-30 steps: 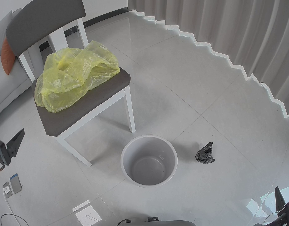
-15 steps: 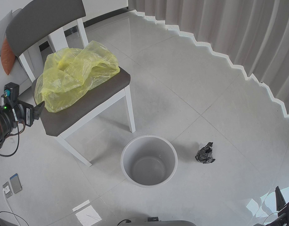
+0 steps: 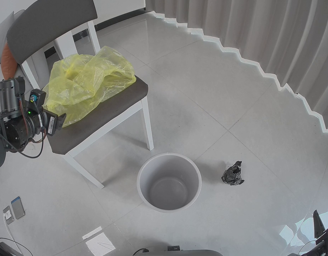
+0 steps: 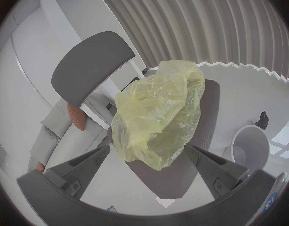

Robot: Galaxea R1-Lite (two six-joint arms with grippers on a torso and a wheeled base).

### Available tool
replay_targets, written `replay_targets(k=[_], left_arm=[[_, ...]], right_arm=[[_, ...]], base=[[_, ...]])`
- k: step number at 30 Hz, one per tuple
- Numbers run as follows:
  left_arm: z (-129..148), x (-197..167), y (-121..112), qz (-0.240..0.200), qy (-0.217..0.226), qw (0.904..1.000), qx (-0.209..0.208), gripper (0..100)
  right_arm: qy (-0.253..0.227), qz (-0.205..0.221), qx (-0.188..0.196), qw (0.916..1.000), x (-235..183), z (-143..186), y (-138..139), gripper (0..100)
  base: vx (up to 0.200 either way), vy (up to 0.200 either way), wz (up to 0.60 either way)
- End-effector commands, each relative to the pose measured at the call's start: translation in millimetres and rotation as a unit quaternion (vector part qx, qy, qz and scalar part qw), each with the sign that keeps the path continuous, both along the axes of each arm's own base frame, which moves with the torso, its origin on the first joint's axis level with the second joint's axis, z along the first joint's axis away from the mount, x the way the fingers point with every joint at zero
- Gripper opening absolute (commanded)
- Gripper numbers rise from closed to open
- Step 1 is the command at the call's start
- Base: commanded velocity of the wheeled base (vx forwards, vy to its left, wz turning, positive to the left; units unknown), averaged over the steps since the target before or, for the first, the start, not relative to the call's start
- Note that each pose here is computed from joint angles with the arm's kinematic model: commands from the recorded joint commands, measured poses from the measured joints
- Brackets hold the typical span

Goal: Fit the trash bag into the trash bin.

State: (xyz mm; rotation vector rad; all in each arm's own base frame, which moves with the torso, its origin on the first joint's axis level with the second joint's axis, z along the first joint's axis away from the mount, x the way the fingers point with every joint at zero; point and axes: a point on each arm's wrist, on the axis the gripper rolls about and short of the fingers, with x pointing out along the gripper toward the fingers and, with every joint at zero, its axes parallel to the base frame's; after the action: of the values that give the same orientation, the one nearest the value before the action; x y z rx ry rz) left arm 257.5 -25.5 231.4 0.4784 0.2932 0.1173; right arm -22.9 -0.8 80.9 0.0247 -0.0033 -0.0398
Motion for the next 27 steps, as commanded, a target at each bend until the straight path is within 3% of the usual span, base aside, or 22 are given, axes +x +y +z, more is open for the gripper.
replay_targets(k=[1,11,27], left_arm=[[-8,25,6,0.018,0.014,0.9997,0.001,100],[-9,41,28,0.052,0.014,0.9985,0.001,100],[-17,77,38,0.066,-0.002,0.9978,-0.007,100]], right_arm=[[0.001,-0.002,0.001,1.0,0,-5,0,100],[0.001,-0.003,0.001,1.0,0,-5,0,100],[0.001,-0.002,0.001,1.0,0,-5,0,100]], base=[[0.0,0.0,0.0],[0.0,0.0,0.0],[0.0,0.0,0.0]])
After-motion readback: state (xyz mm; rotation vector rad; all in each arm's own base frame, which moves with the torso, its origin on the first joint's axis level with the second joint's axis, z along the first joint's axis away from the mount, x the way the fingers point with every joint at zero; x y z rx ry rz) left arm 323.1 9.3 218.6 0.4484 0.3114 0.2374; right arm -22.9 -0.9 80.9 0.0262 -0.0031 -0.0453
